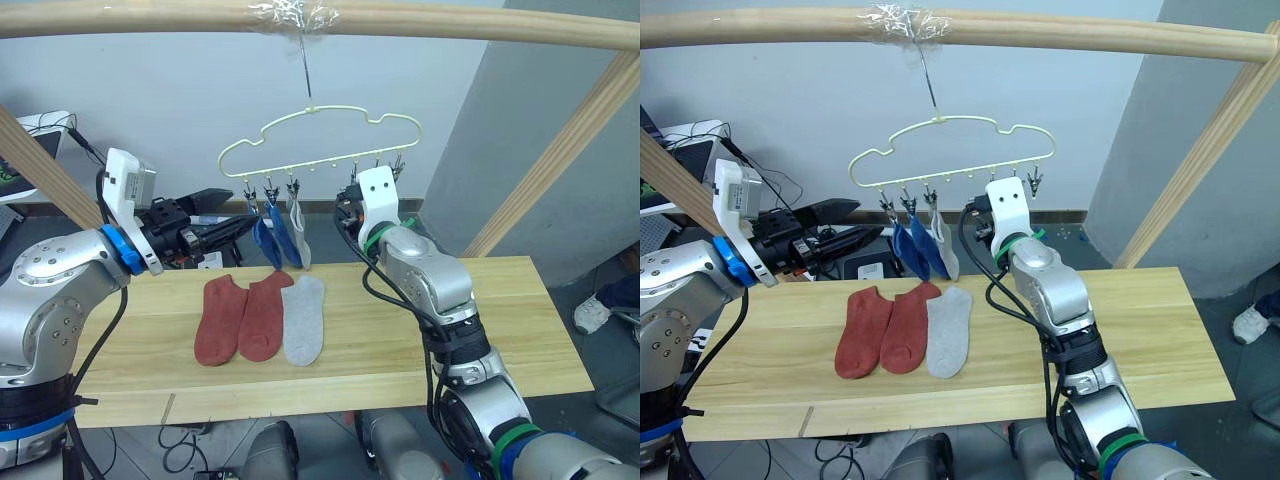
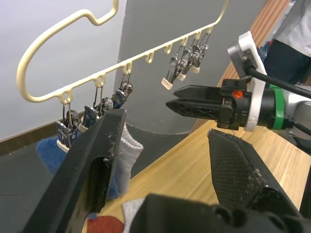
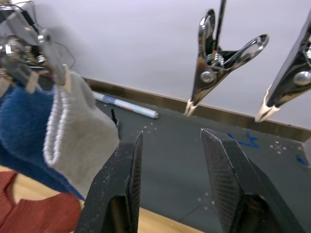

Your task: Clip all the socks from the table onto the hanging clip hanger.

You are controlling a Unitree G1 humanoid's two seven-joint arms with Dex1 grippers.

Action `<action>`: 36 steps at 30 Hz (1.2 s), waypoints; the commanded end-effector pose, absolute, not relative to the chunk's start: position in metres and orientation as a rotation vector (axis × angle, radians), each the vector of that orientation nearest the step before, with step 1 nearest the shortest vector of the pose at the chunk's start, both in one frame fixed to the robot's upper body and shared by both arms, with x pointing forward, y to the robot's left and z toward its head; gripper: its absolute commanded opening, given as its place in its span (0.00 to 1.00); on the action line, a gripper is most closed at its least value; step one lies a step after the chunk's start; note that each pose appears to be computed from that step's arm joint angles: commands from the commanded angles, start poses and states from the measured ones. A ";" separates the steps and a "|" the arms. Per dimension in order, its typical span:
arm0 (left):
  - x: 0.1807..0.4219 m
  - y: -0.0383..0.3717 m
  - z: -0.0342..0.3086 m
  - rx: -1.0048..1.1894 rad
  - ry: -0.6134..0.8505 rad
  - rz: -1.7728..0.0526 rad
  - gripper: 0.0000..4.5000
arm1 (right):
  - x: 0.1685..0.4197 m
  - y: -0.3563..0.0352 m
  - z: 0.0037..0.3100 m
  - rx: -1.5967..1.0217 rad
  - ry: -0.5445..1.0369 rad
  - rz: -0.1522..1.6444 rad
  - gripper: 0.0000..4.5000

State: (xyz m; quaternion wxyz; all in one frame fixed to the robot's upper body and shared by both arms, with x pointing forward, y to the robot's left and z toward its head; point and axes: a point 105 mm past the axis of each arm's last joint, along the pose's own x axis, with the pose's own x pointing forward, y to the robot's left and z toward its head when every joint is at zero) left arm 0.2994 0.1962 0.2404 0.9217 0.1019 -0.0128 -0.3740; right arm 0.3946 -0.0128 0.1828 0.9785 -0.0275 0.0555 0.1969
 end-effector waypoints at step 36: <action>0.292 0.199 0.248 0.199 -0.074 -0.701 0.69 | 0.423 -0.002 0.237 -0.055 -0.051 0.350 0.43</action>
